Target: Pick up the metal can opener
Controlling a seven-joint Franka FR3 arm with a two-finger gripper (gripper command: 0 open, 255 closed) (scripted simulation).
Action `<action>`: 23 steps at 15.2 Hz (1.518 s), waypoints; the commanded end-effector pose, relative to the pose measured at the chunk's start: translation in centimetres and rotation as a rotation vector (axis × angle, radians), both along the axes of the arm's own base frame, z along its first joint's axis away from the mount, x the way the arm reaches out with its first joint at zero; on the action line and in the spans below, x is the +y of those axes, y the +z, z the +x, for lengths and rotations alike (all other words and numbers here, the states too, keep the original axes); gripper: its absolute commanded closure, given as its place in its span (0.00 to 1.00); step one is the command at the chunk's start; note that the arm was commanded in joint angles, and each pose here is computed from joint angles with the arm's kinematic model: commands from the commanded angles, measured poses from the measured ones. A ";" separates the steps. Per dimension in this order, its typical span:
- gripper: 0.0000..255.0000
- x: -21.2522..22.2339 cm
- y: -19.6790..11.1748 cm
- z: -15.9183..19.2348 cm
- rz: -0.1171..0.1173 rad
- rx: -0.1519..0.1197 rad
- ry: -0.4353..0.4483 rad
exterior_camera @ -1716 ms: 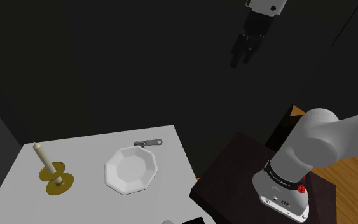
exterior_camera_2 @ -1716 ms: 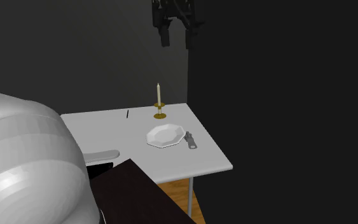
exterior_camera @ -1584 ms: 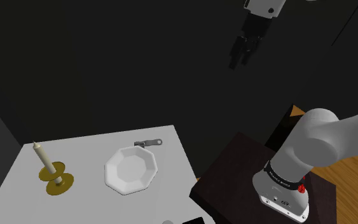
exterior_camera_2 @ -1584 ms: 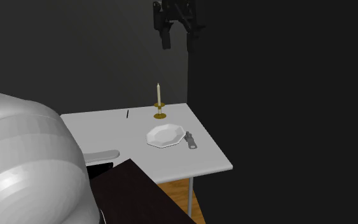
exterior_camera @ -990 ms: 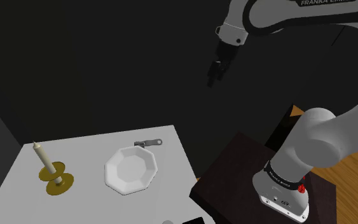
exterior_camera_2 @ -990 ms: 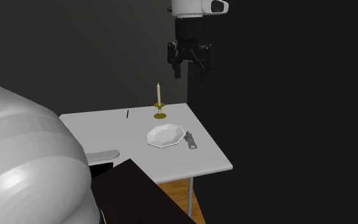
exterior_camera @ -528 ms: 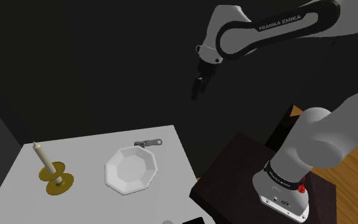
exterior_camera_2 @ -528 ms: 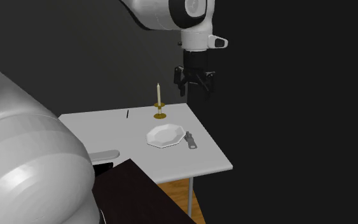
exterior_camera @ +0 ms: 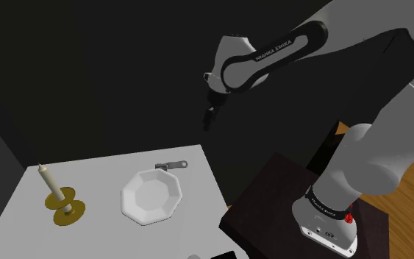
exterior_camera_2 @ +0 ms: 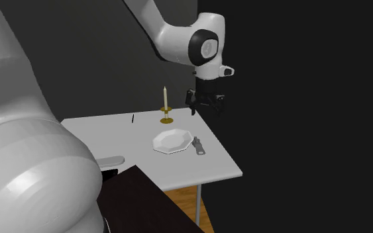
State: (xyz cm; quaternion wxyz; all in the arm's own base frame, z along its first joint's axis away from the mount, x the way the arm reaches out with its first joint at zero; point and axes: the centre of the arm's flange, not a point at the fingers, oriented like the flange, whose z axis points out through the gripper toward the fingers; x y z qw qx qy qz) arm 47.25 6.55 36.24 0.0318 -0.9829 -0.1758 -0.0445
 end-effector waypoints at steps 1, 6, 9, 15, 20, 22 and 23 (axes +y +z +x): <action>0.00 1.0 -2.2 1.1 0.003 -0.001 0.039; 0.00 3.4 -7.4 4.2 0.009 -0.003 0.132; 0.00 4.9 -10.6 6.0 0.013 -0.004 0.188; 0.00 8.4 -16.9 9.3 0.020 -0.006 0.300; 0.00 10.8 -21.3 11.1 0.025 -0.008 0.371; 0.00 10.8 -22.4 11.1 0.025 -0.008 0.371; 0.00 10.8 -22.9 11.1 0.025 -0.008 0.371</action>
